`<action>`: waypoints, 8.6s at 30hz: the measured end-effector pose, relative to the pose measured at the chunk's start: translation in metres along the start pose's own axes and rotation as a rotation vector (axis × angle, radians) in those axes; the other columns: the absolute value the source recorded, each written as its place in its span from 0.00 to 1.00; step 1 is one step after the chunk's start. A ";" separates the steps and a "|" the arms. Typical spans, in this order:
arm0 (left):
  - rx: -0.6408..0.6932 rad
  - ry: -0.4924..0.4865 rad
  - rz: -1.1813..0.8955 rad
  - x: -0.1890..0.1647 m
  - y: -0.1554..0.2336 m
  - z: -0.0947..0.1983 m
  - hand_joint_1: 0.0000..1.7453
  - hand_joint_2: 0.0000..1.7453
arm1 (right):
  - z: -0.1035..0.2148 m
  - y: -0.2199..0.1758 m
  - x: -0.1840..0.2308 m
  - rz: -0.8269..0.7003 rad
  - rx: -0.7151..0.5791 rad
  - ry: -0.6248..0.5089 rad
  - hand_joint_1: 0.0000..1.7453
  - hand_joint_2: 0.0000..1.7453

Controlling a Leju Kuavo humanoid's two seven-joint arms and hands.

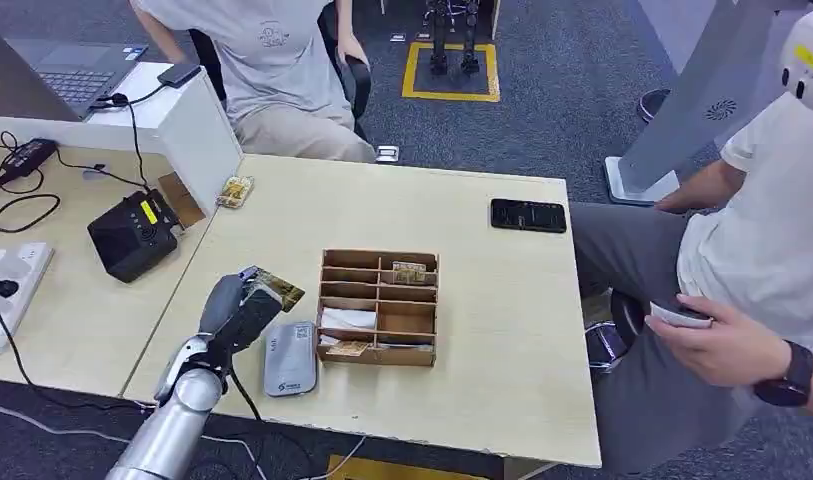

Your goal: Pass the card to the sensor for recognition and then transmit it.

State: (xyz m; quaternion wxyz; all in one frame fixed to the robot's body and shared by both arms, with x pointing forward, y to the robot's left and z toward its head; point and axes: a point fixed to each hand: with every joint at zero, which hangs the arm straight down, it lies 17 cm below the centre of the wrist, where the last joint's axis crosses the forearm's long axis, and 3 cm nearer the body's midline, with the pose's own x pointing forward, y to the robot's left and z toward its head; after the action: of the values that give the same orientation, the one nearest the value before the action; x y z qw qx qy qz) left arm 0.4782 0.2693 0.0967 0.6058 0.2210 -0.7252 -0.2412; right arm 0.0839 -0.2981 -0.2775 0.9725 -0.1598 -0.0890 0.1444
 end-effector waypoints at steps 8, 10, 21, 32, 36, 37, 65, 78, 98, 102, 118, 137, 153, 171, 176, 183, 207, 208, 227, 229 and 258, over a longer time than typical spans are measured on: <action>-0.021 0.054 -0.054 -0.019 -0.025 0.009 1.00 1.00 | 0.000 0.000 0.000 0.005 -0.001 -0.001 0.00 0.00; -0.027 0.050 -0.046 -0.020 -0.026 0.010 1.00 1.00 | 0.000 0.000 -0.001 0.001 -0.001 0.001 0.00 0.00; -0.052 0.027 0.062 -0.021 0.004 0.025 1.00 1.00 | 0.000 -0.001 -0.005 -0.025 -0.005 0.016 0.00 0.00; 0.004 -0.030 0.080 -0.005 0.045 0.028 1.00 1.00 | 0.000 0.000 -0.004 -0.035 -0.005 0.006 0.00 0.00; -0.026 -0.026 0.078 -0.007 0.044 0.029 1.00 1.00 | 0.000 -0.001 -0.003 -0.028 -0.005 0.004 0.00 0.00; -0.041 -0.023 0.077 -0.009 0.042 0.031 1.00 1.00 | 0.000 -0.001 -0.004 -0.030 -0.006 0.005 0.00 0.00; -0.189 0.026 -0.014 -0.031 0.013 0.088 1.00 1.00 | 0.001 0.001 -0.005 -0.061 -0.006 0.015 0.00 0.00; -0.130 0.053 0.227 -0.012 0.013 0.074 1.00 1.00 | 0.001 0.002 -0.005 -0.058 -0.010 0.018 0.00 0.00; -0.128 0.141 0.262 -0.017 -0.012 0.067 1.00 1.00 | 0.002 0.005 -0.005 -0.050 -0.006 0.018 0.00 0.00; -0.149 0.147 0.228 -0.018 -0.025 0.071 1.00 1.00 | 0.002 0.005 -0.005 -0.046 -0.007 0.017 0.00 0.00; -0.245 0.149 0.264 -0.018 -0.060 0.100 1.00 1.00 | 0.002 0.005 -0.006 -0.062 -0.010 0.022 0.00 0.00; -0.190 0.160 0.090 -0.024 -0.070 0.101 1.00 1.00 | 0.003 0.006 -0.006 -0.054 -0.008 0.020 0.00 0.00; -0.160 0.115 -0.069 -0.016 -0.080 0.097 1.00 1.00 | 0.003 0.008 -0.005 -0.058 -0.003 0.020 0.00 0.00; 0.261 -0.089 0.814 0.042 0.043 0.060 1.00 1.00 | 0.003 0.007 0.001 -0.013 -0.006 -0.008 0.00 0.00; 0.378 -0.139 0.747 0.043 0.073 0.058 1.00 1.00 | 0.003 0.007 0.002 0.005 -0.005 -0.014 0.00 0.00; 0.533 -0.247 0.346 0.067 0.112 0.046 1.00 1.00 | 0.003 0.010 0.007 0.045 0.010 -0.031 0.00 0.00; 0.675 -0.254 -0.281 0.048 0.176 -0.018 1.00 1.00 | 0.004 0.011 0.023 0.151 0.022 -0.079 0.00 0.00; 0.673 -0.252 -0.281 0.047 0.176 -0.019 1.00 1.00 | 0.004 0.011 0.022 0.151 0.022 -0.078 0.00 0.00; 0.621 -0.196 -0.197 0.026 0.164 -0.025 0.00 1.00 | 0.004 0.012 0.022 0.157 0.029 -0.073 0.00 0.00; 0.617 -0.167 -0.160 0.020 0.164 -0.026 0.00 1.00 | 0.004 0.012 0.021 0.157 0.029 -0.071 0.00 0.00; 0.064 -0.630 -0.323 0.200 -0.022 0.023 0.00 1.00 | 0.002 0.005 0.015 0.054 0.000 -0.040 0.00 0.00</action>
State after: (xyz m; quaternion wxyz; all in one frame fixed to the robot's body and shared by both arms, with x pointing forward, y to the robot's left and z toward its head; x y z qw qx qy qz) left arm 0.4225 0.1311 0.2337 0.2993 0.2663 -0.8394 -0.3673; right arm 0.0958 -0.2882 -0.2755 0.9662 -0.1591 -0.1043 0.1737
